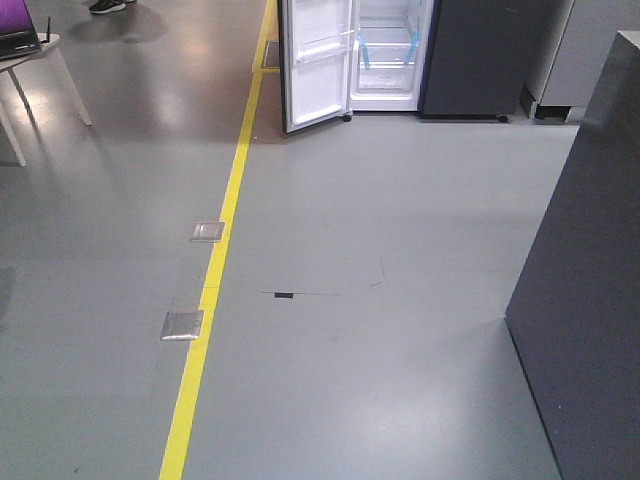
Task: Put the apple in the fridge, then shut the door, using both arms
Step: 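Drive the base toward the open white refrigerator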
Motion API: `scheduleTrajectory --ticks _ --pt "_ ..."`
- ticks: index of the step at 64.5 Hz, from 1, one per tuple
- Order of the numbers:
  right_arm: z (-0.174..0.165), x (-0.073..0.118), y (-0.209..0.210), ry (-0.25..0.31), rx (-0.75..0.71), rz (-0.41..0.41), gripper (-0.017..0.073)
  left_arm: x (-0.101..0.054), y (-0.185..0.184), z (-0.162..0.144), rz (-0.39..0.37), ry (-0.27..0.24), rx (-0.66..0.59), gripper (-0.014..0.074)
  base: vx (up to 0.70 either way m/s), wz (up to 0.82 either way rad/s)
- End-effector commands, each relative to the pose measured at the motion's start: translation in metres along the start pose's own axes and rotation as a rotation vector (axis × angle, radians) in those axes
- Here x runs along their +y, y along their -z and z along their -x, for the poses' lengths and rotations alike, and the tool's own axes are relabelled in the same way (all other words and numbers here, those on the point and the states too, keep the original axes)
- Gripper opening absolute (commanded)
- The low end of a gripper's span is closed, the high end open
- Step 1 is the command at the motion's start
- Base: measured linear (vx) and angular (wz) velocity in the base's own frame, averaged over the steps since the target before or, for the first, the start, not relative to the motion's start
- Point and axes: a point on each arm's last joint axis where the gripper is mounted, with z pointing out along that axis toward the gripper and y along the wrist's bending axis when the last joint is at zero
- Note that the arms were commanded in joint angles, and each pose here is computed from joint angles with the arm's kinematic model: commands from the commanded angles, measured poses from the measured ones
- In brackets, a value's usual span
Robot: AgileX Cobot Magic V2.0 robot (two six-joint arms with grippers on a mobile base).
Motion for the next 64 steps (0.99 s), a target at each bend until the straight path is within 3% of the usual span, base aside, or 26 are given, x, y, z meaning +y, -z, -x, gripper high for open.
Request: scheduleTrajectory --ticks 1,64 --pt "0.0134 0.0001 0.0055 0.01 -0.099 0.0 0.01 -0.0001 -0.0005 0.001 -0.005 0.011 -0.066 -0.0005 0.17 -0.01" --pt "0.0135 0.0001 0.0055 0.01 -0.1 0.0 0.01 -0.0001 -0.0005 0.001 -0.005 0.011 -0.066 -0.0005 0.17 -0.01"
